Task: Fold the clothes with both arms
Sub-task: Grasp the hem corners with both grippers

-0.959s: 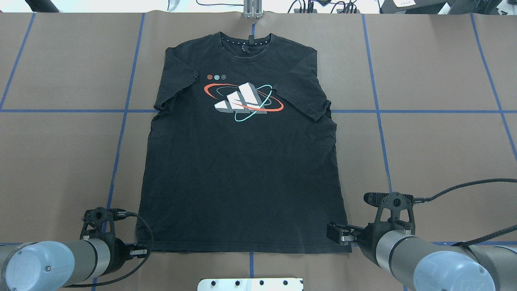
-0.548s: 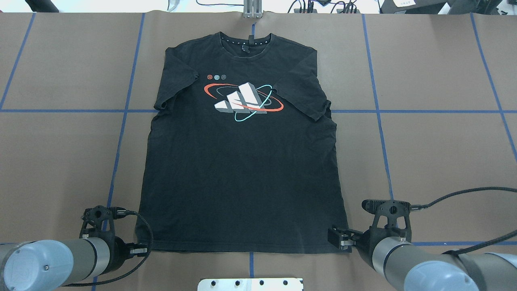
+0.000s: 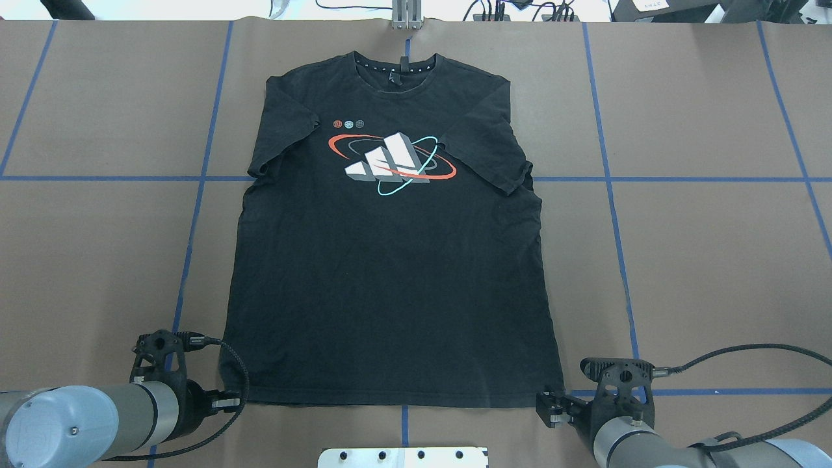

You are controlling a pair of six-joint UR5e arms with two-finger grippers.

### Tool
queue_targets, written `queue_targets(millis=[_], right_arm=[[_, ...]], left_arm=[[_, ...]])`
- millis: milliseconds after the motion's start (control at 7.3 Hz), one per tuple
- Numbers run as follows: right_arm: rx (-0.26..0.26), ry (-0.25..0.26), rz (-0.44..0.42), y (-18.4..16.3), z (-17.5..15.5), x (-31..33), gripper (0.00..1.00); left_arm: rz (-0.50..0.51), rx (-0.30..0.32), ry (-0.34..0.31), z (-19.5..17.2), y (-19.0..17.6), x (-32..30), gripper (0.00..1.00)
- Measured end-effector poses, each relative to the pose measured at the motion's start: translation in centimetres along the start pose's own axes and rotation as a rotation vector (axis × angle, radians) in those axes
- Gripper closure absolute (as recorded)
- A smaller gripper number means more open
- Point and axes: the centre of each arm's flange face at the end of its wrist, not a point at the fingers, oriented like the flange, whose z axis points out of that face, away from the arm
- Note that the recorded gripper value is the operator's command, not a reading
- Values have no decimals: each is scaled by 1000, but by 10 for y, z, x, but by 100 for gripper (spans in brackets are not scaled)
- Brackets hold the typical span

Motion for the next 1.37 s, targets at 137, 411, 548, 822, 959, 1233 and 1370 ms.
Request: queue_targets(millis=[137,411,548,822,959,1233,1370], right_arm=[[0,-2,5,7,1,-1,51],[-2,-6,6,16,1,-4,54],[-3,-4,3,19,3,-4,54],[-4,3,-4,23,7,-4,55],[-4,4,-6,24,8,-4,65],[-6,-2,-4,25,8,-8,76],[-6,-3,-3,25,8,-9,75]], left_arm=[[0,0,2,-1,0,1,100],[0,-1,4,-1,0,1,100],[0,-1,5,-2,0,2,100],[0,-1,6,-2,1,2,100],[0,-1,6,-2,1,2,100],[0,0,6,-2,0,2,100],[0,0,6,-2,0,2,100]])
